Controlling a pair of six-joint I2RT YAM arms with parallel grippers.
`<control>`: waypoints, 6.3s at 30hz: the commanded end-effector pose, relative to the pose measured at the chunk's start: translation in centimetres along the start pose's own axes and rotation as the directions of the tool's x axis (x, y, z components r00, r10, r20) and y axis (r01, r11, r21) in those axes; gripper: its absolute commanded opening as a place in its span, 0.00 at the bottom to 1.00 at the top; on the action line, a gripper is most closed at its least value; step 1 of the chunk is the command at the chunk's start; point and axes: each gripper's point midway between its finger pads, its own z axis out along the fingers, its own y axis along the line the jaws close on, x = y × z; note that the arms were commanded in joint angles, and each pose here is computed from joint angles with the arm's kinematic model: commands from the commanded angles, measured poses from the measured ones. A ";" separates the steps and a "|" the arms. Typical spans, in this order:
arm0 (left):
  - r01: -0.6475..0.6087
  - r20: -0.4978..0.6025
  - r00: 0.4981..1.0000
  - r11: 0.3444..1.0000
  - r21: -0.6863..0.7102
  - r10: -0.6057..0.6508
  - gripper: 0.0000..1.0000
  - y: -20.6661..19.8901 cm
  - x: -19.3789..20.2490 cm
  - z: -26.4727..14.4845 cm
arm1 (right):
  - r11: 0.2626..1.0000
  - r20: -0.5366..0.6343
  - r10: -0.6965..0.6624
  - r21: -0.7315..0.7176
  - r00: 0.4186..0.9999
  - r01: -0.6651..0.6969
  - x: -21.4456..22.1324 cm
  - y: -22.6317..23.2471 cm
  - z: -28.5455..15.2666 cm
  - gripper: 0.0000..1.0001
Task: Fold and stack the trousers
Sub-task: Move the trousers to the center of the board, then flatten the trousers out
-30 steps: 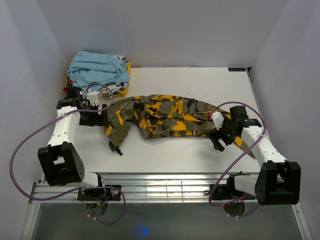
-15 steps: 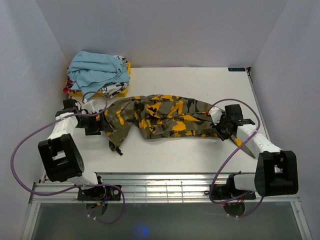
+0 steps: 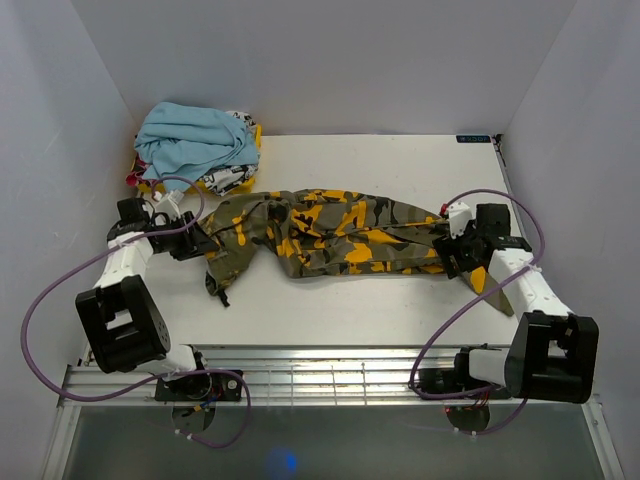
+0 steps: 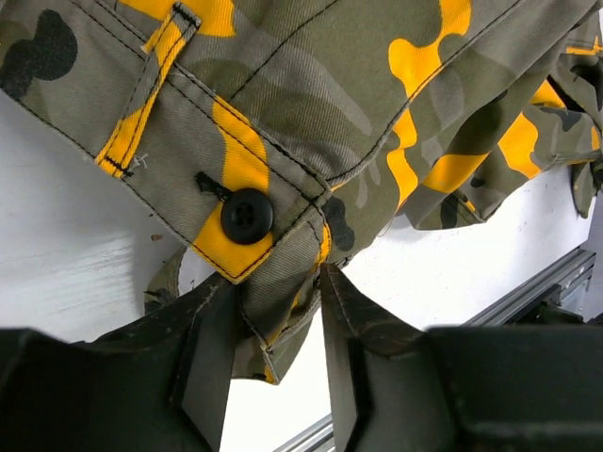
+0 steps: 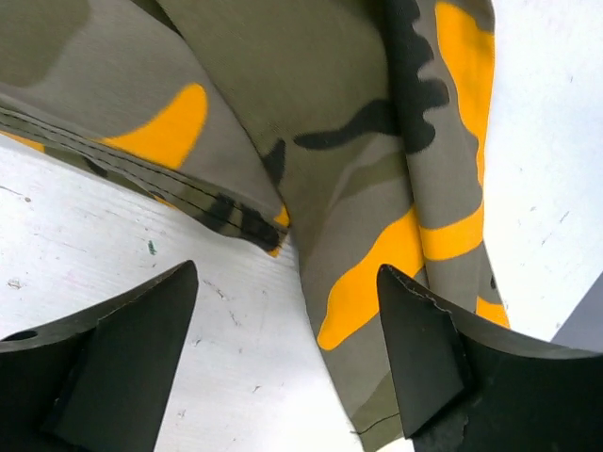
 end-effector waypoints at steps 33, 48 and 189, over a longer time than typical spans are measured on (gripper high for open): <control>-0.062 0.007 0.998 0.994 -0.088 0.063 0.00 3.1 -5.5 -5.6 | 0.947 -0.035 -0.288 0.136 0.957 0.290 -2.2 -11.2 -6.8 0.08; 0.003 -0.065 0.998 0.993 -0.114 -0.011 0.72 7.4 -7.3 -2.8 | 0.964 -0.204 -0.231 -0.180 0.952 0.195 0.7 -9.3 1.0 0.32; 0.432 0.115 0.896 0.902 -0.001 -0.429 0.00 13.0 -8.3 -10.0 | 0.415 0.215 -0.869 -0.172 0.446 0.893 8.2 3.5 0.7 0.68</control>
